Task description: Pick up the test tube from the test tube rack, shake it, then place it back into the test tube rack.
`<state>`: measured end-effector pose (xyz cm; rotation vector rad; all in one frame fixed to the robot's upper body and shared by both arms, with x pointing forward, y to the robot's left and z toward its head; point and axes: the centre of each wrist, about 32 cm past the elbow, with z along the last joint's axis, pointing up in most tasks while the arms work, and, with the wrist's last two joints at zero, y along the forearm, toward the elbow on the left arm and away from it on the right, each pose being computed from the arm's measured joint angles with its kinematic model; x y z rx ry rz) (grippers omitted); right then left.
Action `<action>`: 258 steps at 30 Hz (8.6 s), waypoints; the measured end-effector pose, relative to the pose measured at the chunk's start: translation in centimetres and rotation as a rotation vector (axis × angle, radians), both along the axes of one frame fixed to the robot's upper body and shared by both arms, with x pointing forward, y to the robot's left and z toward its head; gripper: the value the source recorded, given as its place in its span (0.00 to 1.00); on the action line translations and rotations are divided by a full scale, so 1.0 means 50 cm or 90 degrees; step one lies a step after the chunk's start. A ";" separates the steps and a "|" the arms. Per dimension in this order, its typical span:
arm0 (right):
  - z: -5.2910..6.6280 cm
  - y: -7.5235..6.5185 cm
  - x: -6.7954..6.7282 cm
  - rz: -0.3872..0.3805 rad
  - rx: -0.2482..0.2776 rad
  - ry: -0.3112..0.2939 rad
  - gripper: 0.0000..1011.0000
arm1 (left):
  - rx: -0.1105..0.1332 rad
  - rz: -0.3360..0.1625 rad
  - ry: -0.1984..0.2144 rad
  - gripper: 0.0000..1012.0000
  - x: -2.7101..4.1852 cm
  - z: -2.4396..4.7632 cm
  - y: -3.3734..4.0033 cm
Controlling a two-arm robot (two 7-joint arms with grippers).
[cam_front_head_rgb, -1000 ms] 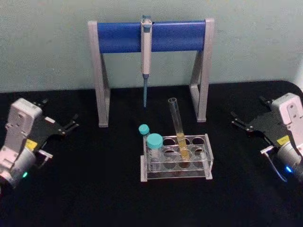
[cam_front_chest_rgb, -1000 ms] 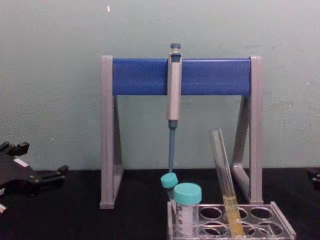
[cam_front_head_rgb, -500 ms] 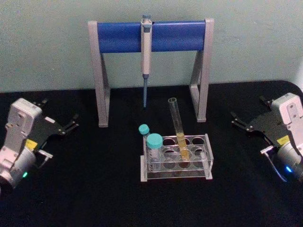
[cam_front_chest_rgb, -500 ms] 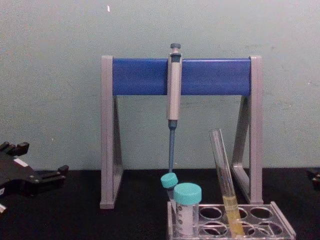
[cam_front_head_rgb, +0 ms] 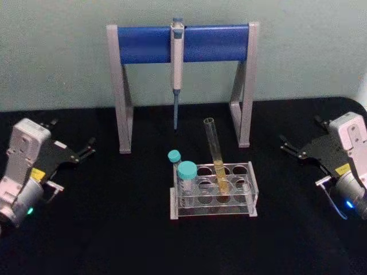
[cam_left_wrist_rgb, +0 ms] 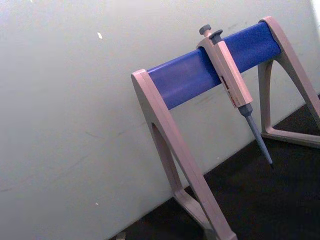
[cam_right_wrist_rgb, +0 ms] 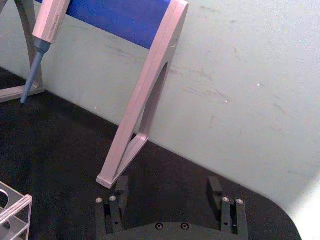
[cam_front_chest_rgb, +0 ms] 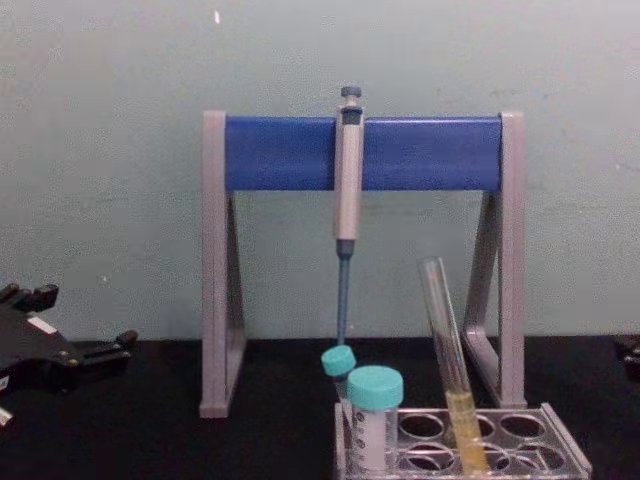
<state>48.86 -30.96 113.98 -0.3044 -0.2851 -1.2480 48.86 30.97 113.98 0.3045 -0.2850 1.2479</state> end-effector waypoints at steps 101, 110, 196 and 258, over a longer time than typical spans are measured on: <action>0.082 0.141 0.045 0.287 0.116 0.152 0.55 | 0.000 0.000 0.000 0.99 0.000 0.000 0.000; 0.082 0.141 0.045 0.287 0.117 0.152 0.25 | 0.000 0.000 0.000 0.99 0.000 0.000 0.000; 0.178 -0.022 -0.007 0.413 0.162 0.021 0.23 | 0.000 0.000 0.000 0.99 0.000 0.000 0.000; 0.160 -0.013 0.022 0.298 0.149 0.006 0.23 | 0.000 0.000 0.000 0.99 0.000 0.000 0.000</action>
